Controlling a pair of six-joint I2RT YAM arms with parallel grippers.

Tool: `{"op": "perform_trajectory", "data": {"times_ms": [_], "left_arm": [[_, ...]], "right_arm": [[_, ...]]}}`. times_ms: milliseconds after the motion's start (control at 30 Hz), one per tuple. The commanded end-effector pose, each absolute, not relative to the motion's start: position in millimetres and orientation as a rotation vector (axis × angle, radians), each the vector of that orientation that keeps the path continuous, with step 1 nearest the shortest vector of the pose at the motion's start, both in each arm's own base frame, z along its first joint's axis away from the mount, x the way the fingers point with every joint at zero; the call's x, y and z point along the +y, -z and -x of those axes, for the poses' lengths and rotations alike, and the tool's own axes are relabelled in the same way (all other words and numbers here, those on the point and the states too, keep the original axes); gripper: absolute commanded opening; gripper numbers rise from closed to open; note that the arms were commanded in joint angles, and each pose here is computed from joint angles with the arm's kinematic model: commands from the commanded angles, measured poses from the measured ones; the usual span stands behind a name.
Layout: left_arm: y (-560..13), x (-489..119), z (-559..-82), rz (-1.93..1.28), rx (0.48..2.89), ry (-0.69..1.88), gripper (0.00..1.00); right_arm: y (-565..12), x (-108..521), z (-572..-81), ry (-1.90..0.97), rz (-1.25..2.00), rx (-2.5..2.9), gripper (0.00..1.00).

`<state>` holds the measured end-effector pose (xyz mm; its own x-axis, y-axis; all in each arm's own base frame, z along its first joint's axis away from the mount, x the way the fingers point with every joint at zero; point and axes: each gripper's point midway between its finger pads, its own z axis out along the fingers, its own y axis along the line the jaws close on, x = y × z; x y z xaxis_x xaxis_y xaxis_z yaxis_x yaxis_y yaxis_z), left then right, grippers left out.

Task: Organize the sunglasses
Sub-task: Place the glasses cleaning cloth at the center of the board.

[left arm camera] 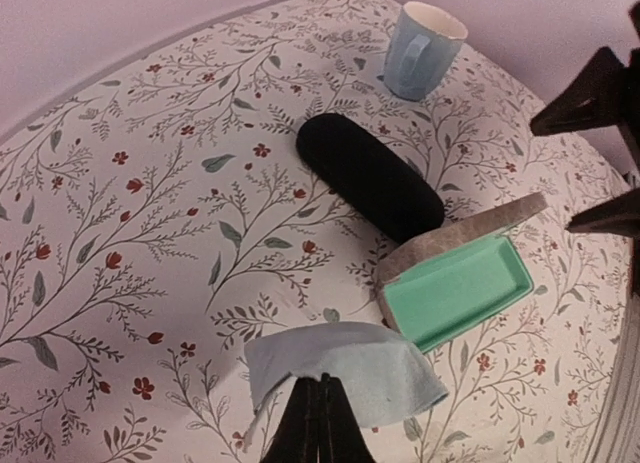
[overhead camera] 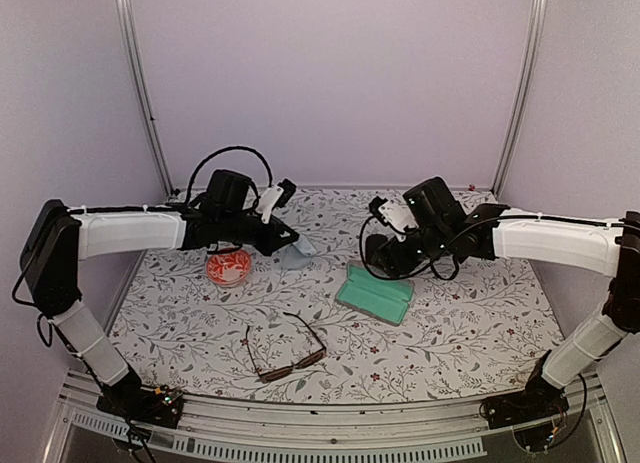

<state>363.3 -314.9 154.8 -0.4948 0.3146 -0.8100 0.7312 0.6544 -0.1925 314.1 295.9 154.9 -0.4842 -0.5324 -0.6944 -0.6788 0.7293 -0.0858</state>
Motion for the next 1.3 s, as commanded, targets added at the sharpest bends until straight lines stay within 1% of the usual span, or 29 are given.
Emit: {"op": "perform_trajectory", "data": {"times_ms": [0,133,233,367,467,533,600,733,900,1100,1267], "left_arm": [[-187,-349,-316,-0.987,1.972,0.845,0.0],[-207,-383,-276,-1.088,1.899,0.966,0.0],[-216,-415,-236,-1.178,1.852,1.062,0.0],[-213,-458,-189,-1.286,1.809,1.162,0.0],[-205,-487,-151,-1.39,1.759,1.282,0.0],[-191,-496,-138,-1.433,1.758,1.321,0.0],[-164,-492,-139,-1.431,1.819,1.304,0.0],[-104,-472,-157,-1.418,1.985,1.225,0.0],[-57,-441,-172,-1.406,2.148,1.116,0.0],[-57,-427,-181,-1.396,2.178,1.033,0.05],[-65,-425,-182,-1.393,2.17,1.026,0.05]], "right_arm": [[-177,277,-326,-0.373,0.73,2.198,0.75],[-187,251,-337,-0.42,0.577,2.214,0.74],[-190,228,-343,-0.411,0.465,2.228,0.74],[-192,199,-347,-0.409,0.339,2.24,0.74],[-187,182,-348,-0.406,0.266,2.256,0.75],[-183,178,-346,-0.401,0.25,2.27,0.74],[-179,178,-343,-0.411,0.252,2.284,0.74],[-166,180,-332,-0.445,0.266,2.318,0.74],[-147,187,-311,-0.502,0.287,2.378,0.73],[-119,204,-277,-0.55,0.323,2.47,0.73],[-107,228,-246,-0.666,0.366,2.514,0.69]]}}
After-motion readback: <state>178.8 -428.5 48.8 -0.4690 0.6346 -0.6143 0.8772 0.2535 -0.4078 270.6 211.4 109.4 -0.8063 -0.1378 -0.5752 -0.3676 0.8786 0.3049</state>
